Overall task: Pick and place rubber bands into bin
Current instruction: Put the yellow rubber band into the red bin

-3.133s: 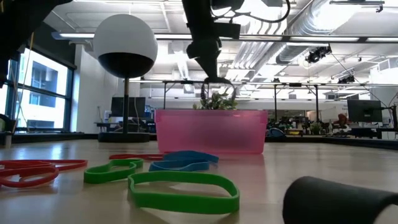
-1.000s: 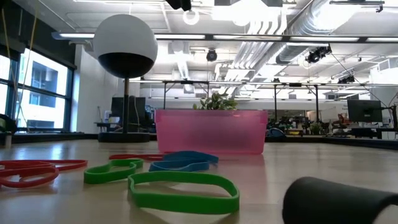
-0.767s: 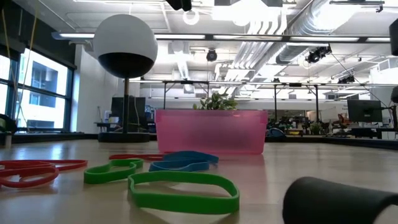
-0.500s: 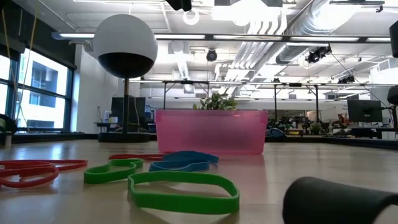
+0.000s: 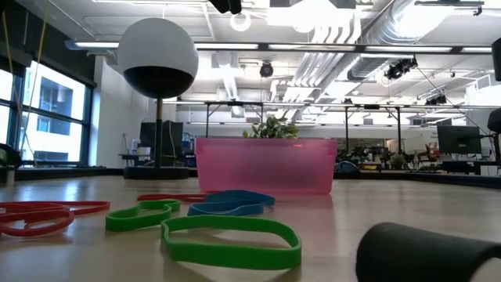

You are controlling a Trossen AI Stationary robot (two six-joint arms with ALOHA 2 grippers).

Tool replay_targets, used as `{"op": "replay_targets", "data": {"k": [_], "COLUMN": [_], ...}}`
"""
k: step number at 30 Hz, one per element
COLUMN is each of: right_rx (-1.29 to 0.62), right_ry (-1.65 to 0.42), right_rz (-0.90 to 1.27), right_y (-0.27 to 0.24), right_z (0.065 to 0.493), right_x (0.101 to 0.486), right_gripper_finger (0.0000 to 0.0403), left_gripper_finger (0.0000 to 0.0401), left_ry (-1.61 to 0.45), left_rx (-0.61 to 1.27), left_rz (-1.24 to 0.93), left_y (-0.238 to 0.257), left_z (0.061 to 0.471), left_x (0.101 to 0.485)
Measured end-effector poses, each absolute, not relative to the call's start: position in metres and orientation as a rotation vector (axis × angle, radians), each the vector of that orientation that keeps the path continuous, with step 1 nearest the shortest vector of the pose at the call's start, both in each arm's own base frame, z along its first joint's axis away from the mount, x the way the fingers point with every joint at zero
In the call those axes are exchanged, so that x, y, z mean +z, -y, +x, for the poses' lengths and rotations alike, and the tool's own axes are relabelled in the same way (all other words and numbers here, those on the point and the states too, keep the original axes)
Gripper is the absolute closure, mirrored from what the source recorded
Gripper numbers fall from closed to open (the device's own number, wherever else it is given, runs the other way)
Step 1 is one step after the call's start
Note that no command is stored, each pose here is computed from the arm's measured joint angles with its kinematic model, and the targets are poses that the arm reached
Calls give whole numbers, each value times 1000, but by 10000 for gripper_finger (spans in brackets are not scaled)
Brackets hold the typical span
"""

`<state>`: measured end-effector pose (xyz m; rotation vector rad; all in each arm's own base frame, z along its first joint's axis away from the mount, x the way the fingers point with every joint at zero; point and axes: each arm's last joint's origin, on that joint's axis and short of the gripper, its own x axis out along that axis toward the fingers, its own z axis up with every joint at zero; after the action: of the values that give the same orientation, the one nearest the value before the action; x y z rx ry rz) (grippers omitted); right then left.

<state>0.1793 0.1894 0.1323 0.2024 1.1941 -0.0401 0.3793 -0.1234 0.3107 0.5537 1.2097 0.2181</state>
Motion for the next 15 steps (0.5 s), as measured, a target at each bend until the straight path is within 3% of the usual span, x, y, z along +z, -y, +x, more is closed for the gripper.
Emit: {"op": "replay_targets", "data": {"k": [15], "right_rx": [-18], "right_ry": [-1219], "right_rz": [227], "right_y": [-197], "right_z": [185], "right_x": [119], "right_gripper_finger": [319], "left_gripper_finger": [235], "left_ry": [-1210], "left_rx": [218], "left_rz": [553], "left_y": [123], "left_z": [379], "left_x": [311]}}
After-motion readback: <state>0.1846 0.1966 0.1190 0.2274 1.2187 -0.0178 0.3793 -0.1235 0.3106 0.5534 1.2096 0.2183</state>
